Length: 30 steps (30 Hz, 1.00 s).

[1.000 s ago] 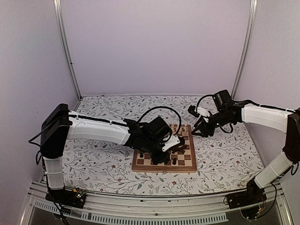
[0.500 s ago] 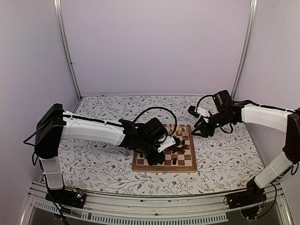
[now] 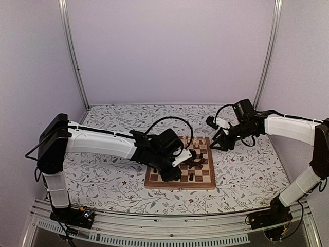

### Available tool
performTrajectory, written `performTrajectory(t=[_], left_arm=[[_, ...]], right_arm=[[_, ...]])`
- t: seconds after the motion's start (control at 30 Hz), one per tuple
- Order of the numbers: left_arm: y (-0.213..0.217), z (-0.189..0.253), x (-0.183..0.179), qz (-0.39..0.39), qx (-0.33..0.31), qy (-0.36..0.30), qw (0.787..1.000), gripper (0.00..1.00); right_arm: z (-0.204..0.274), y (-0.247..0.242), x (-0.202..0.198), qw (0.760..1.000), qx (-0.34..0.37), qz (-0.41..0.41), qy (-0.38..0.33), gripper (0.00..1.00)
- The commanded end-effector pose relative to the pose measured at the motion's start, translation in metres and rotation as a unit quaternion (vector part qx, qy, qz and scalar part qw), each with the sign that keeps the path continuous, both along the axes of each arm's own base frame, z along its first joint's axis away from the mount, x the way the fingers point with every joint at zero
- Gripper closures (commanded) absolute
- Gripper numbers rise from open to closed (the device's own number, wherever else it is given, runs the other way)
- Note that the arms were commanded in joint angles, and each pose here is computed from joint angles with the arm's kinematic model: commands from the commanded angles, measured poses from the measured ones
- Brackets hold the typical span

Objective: Set up the chess pieces on the board
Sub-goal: Move the chess piece to the chessboard, then pick up the chess piece from the chessboard.

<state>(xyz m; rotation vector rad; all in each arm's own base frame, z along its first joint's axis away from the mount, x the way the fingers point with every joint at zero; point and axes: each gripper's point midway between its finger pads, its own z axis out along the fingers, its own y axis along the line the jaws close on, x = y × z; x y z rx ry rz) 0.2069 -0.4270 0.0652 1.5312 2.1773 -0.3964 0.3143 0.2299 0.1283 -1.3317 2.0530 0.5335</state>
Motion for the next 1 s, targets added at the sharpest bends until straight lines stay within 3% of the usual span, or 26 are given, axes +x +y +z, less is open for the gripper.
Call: performTrajectory(t=[0.0,0.1,0.23,0.37,0.53,0.73,0.97], left_arm=[[-0.007,0.061,0.007,-0.006,-0.042,-0.031,0.999,0.55],[0.0,0.097,0.016,-0.007,-0.05,-0.071,0.996,0.52],[0.013,0.151,0.052,0.049,-0.089,-0.133,0.986,0.49],[0.036,0.187,0.101,0.143,-0.15,-0.2,0.958,0.46],[0.067,0.192,0.134,0.202,-0.201,-0.214,0.934,0.45],[0.089,0.171,0.14,0.214,-0.211,-0.187,0.935,0.45],[0.094,0.188,0.136,0.21,-0.222,-0.199,0.931,0.44]], right_arm=[[0.012,0.006,0.009,1.0,0.016,0.001,-0.001,0.51],[0.016,0.009,0.015,1.0,0.016,0.002,0.002,0.51],[0.0,0.011,0.027,1.0,-0.004,0.001,0.017,0.52],[-0.013,0.015,0.04,0.999,-0.018,-0.004,0.029,0.55],[-0.021,0.028,0.03,0.998,-0.029,0.019,0.043,0.57],[-0.034,0.037,0.005,0.996,-0.048,0.052,0.059,0.55],[-0.05,0.049,0.01,0.994,-0.072,0.049,0.064,0.55]])
